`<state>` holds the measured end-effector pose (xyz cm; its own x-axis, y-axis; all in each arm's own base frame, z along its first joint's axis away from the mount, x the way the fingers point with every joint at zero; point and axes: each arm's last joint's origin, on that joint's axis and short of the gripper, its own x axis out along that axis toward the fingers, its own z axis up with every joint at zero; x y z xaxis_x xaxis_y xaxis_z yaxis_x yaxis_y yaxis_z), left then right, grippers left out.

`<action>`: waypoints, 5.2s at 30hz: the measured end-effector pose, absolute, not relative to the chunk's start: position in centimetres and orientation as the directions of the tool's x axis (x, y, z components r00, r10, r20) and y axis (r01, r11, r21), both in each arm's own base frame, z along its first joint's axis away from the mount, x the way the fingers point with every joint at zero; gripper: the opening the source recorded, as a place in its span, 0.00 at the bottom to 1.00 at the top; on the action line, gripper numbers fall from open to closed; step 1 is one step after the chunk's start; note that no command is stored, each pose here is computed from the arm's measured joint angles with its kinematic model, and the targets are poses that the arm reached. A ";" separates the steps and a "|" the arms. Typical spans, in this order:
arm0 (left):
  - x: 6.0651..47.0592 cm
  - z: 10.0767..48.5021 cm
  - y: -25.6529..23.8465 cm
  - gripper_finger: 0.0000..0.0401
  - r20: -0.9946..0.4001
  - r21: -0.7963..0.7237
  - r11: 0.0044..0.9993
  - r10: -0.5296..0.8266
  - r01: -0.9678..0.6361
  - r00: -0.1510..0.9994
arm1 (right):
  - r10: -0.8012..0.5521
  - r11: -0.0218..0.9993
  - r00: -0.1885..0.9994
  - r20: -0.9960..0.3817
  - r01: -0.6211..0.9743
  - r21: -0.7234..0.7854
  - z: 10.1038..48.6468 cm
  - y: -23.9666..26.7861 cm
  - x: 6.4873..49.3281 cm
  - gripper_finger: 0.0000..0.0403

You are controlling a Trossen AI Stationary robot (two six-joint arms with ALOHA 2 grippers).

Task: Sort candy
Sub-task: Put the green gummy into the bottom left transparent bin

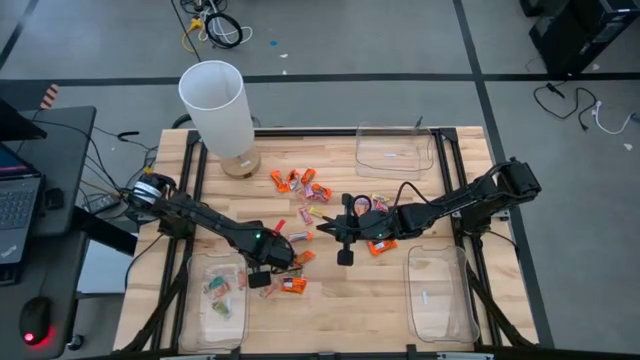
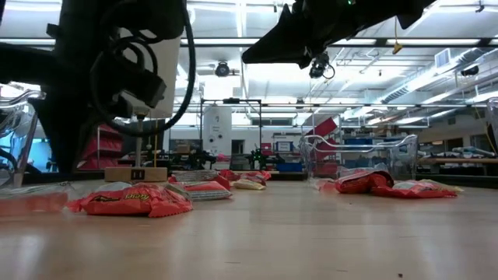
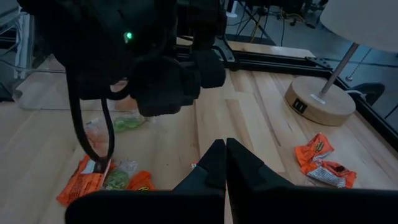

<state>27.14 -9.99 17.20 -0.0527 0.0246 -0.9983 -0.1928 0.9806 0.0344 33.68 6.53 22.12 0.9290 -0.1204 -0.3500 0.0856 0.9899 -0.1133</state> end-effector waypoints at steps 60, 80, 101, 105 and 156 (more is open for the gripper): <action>28.3 14.5 -5.7 0.00 -0.975 0.166 0.971 0.187 -0.170 0.118 | -0.120 0.990 0.932 -0.341 0.085 -0.115 22.2 6.5 33.7 0.00; 29.8 18.6 -6.1 0.00 -0.986 0.147 0.985 0.153 -0.091 0.072 | -0.137 0.987 0.931 -0.340 0.100 -0.124 22.2 6.5 33.7 0.00; 30.0 18.9 -5.6 0.12 -0.932 0.173 0.719 0.341 -0.673 0.125 | -0.135 0.990 0.936 -0.326 0.113 -0.084 22.4 6.5 33.8 0.00; 30.0 18.7 -5.8 0.17 -0.933 0.148 0.690 0.334 -0.709 0.131 | -0.134 0.990 0.936 -0.326 0.113 -0.083 22.3 6.5 33.8 0.01; 28.0 14.3 -5.9 0.32 -0.956 0.008 0.484 0.260 -0.875 0.134 | -0.089 0.994 0.919 -0.385 0.055 -0.099 21.8 6.5 33.6 0.13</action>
